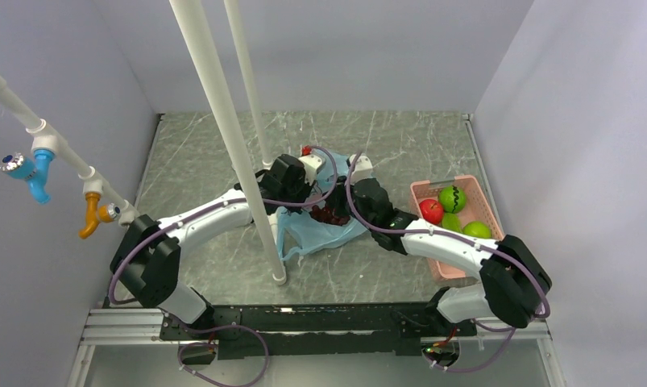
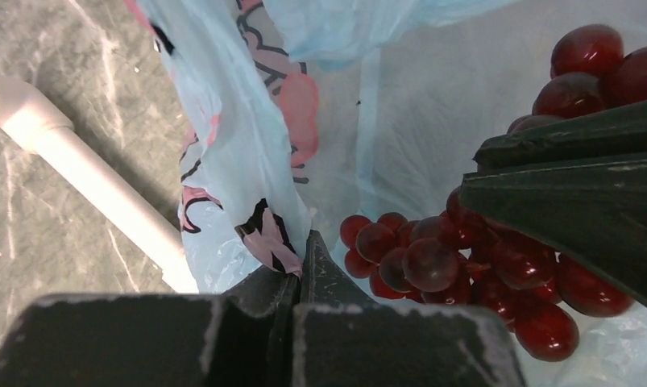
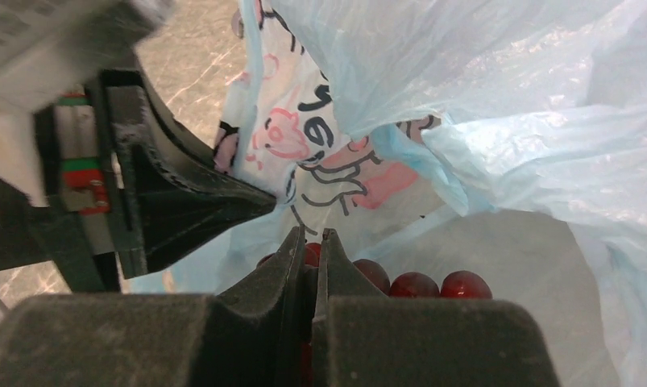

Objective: Take the fake fruits out of the plastic bag

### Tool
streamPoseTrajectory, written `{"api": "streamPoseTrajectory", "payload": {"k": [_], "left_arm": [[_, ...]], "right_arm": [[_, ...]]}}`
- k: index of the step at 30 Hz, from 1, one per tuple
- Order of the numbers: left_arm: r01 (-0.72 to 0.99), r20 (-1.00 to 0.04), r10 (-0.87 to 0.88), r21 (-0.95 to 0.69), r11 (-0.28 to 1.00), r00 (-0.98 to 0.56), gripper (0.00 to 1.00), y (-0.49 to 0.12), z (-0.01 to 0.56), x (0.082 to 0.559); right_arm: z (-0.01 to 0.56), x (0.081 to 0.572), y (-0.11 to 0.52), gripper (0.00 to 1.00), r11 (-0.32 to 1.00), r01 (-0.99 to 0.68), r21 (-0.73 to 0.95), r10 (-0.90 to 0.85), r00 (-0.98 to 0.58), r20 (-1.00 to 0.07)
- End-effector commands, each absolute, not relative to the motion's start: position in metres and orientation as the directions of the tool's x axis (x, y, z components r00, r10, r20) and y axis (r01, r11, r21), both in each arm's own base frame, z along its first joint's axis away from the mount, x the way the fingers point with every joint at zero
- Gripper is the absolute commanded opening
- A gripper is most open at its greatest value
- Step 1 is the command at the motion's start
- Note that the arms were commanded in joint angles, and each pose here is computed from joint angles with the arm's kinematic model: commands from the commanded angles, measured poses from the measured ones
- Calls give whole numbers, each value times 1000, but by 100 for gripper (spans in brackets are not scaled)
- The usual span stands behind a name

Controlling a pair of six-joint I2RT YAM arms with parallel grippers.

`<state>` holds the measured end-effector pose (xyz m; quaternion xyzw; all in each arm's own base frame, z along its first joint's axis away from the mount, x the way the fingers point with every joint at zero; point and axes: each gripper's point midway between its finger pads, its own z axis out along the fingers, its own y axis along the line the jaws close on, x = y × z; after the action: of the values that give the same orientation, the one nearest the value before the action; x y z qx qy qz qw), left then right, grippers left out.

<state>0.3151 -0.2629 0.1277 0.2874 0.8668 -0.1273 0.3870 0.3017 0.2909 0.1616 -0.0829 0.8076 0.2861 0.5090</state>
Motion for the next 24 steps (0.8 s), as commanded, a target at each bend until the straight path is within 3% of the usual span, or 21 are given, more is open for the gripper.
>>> {"api": "streamPoseTrajectory", "payload": {"k": [1, 13, 24], "left_arm": [[621, -758, 382, -39, 783, -529, 0, -277, 140, 317], [556, -820, 325, 9, 831, -471, 0, -259, 165, 323], [529, -842, 298, 18, 849, -449, 0, -253, 173, 325]], "right_arm": [[235, 307, 302, 0, 748, -494, 444, 292, -356, -888], [293, 313, 277, 0, 742, -449, 498, 438, -239, -867], [341, 278, 276, 0, 578, -562, 592, 529, -293, -796]]}}
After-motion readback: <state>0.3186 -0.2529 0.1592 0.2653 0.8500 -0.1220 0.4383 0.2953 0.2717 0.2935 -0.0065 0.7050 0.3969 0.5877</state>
